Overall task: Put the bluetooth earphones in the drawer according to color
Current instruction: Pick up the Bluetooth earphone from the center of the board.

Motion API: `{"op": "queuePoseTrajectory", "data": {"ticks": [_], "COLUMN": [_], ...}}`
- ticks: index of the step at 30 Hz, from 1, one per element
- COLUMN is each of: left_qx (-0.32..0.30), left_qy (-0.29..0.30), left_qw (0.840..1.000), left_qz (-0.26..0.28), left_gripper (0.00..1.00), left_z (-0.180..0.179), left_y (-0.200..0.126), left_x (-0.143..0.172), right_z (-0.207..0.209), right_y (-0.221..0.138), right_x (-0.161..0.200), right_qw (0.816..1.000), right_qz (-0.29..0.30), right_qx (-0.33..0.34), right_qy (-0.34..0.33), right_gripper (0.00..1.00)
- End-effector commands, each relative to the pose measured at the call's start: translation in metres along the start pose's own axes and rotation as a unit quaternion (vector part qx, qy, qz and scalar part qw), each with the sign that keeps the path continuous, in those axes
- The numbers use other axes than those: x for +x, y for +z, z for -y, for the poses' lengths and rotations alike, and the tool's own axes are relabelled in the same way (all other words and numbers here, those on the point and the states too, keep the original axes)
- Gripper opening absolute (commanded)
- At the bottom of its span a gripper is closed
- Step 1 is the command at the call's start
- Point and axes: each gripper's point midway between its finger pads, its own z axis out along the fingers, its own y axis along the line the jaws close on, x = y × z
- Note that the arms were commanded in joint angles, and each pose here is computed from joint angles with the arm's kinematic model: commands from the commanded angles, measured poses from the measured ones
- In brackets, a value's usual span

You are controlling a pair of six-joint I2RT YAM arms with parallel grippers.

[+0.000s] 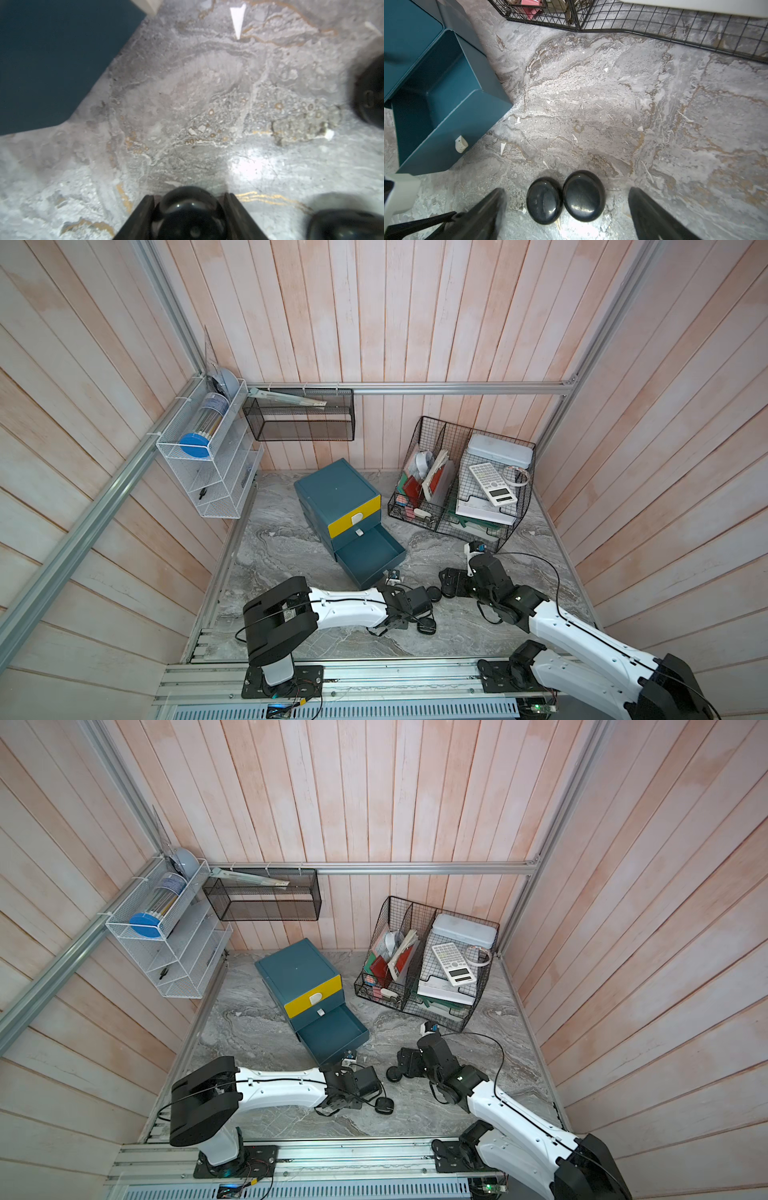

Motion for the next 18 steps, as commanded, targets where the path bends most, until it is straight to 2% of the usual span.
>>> {"op": "queuePoseTrajectory", "data": {"ticks": [1, 5, 10, 16, 18], "left_qx": [0.006, 0.016, 0.005, -0.035, -0.043], "left_qy": [-0.011, -0.026, -0.048, -0.070, -0.072], "left_qw": [0.999, 0.997, 0.993, 0.991, 0.990], "left_qz": [0.041, 0.073, 0.105, 0.107, 0.111], "left_gripper": [0.46, 0.46, 0.46, 0.46, 0.46], "left_z": [-0.003, -0.012, -0.042, -0.089, -0.098], "left_y": [-0.028, -0.055, -0.079, -0.072, -0.067], "left_x": [-0.027, -0.052, -0.084, -0.111, -0.115], "right_z": [0.003, 0.000, 0.002, -0.008, -0.011], "right_y": [-0.002, -0.006, -0.006, -0.005, -0.004], "right_x": [0.000, -0.002, 0.000, 0.007, 0.011], "right_qw": [1.000, 0.999, 0.999, 0.999, 0.998], "right_qz": [0.010, 0.022, 0.025, 0.007, 0.004], "right_qx": [-0.004, -0.018, -0.020, -0.051, -0.066], "right_qy": [0.014, 0.018, 0.019, 0.009, 0.002], "right_gripper": [0.98, 0.98, 0.98, 0.98, 0.93]}}
